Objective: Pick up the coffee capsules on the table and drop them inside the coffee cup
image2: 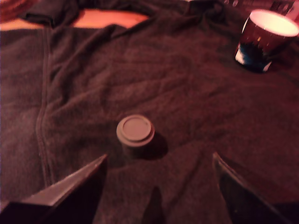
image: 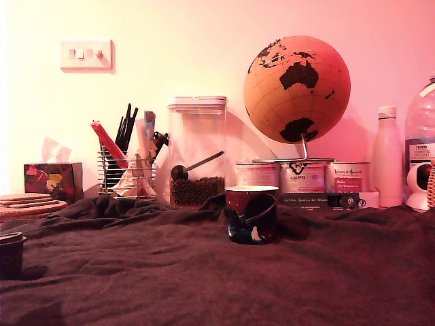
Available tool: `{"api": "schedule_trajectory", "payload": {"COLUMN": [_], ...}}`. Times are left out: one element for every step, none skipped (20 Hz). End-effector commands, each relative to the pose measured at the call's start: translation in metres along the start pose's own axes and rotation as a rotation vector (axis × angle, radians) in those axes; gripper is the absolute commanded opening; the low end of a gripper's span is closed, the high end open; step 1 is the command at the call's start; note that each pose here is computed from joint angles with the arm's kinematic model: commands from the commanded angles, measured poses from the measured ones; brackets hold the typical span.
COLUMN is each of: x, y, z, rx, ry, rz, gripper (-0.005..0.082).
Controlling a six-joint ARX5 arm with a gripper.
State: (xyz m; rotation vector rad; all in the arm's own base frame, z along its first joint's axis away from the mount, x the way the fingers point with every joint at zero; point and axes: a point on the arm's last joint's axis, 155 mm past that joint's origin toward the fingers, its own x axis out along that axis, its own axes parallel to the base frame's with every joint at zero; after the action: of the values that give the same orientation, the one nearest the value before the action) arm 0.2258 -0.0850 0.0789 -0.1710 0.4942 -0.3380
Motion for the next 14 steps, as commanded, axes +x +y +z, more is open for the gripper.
{"api": "schedule_trajectory", "payload": {"x": [0.003,0.003,0.003,0.003,0.005,0.007,0.008,0.009,0.009,0.01,0.011,0.012,0.013,0.015], "y": [0.0,0.0,0.0,0.003,0.004,0.004,0.004,0.004,0.004,0.004,0.005,0.005,0.005,0.005], "z": [-0.006,-0.006,-0.006,-0.005,-0.007,-0.009,-0.008,-0.007,-0.006,-0.007,-0.008,-0.008,-0.008,-0.008], "rx": [-0.004,-0.005,-0.004,-0.005,-0.005,-0.004,-0.004,-0.004,-0.002,0.0,0.003,0.003,0.003,0.003], "ry": [0.012,0.011,0.009,0.004,0.002,-0.001,-0.005,-0.008,-0.01,-0.006,0.0,0.003,0.005,0.008], "rz": [-0.004,-0.004,-0.003,0.009,0.011,0.009,0.008,0.008,0.008,0.009,0.01,0.01,0.011,0.012], "gripper": [0.0657,0.0657,0.0657,0.0657,0.0657,0.0657,0.0657,0.0657,0.0657,0.0657,0.0657,0.0657,0.0657,0.0657]}}
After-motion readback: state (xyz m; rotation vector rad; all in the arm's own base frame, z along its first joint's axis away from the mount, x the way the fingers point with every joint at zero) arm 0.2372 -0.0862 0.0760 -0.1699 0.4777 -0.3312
